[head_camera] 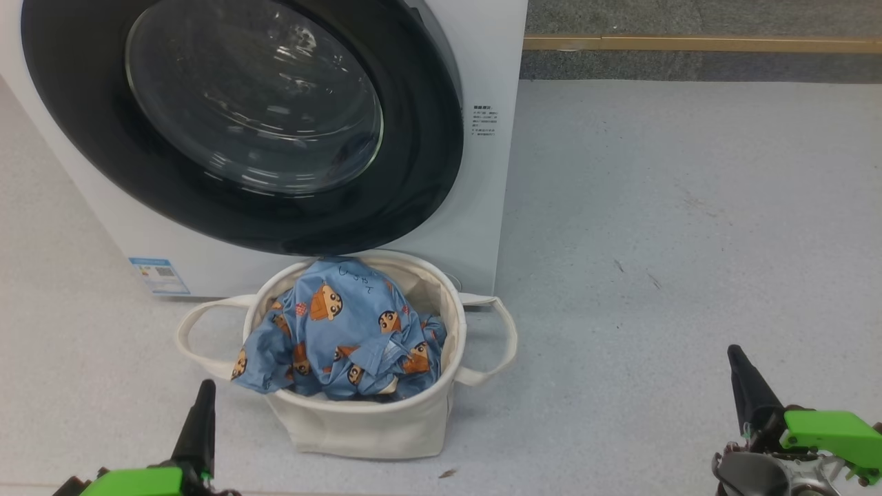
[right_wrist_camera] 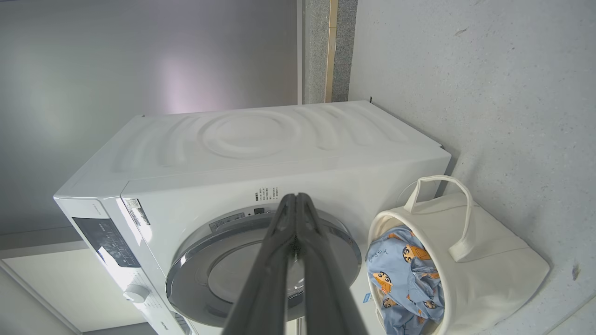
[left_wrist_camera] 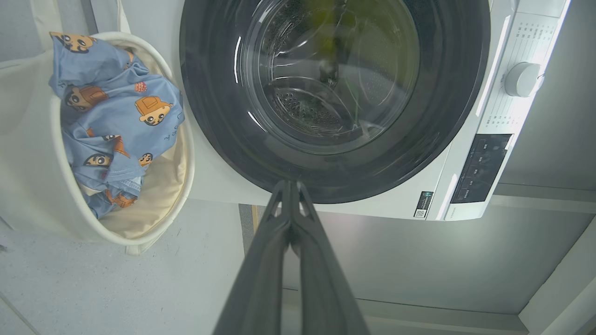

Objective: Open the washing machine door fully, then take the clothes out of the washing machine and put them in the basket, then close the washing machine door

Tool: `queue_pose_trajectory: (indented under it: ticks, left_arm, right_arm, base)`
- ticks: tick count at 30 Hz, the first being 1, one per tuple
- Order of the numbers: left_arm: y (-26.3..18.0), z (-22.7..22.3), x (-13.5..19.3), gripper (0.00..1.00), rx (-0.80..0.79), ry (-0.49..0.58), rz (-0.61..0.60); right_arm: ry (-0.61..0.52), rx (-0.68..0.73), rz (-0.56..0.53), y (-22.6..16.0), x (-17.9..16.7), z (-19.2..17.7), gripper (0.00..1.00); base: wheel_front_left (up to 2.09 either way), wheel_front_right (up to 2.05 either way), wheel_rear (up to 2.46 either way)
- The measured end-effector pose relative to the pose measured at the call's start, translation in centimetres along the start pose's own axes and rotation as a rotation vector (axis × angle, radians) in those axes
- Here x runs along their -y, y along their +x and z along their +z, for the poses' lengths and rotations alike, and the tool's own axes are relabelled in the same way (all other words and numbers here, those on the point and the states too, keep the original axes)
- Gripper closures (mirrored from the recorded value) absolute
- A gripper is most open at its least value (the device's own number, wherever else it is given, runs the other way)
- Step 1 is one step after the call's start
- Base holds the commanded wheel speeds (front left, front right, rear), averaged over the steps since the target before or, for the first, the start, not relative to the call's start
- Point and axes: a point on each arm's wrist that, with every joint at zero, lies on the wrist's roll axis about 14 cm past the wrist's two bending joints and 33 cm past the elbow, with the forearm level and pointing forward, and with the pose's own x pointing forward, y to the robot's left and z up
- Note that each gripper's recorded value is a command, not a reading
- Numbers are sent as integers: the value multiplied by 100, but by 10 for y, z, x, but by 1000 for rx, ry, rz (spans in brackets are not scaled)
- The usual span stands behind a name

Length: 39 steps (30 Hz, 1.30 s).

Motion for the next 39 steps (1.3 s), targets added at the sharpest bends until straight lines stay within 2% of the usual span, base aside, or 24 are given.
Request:
queue_pose_trajectory:
  ticks: [39]
  left_arm:
    - [0,0,0,100,0,0,0]
  right_arm:
    - [1,2,-1,0,0,0,100]
  base:
    - [0,0,0]
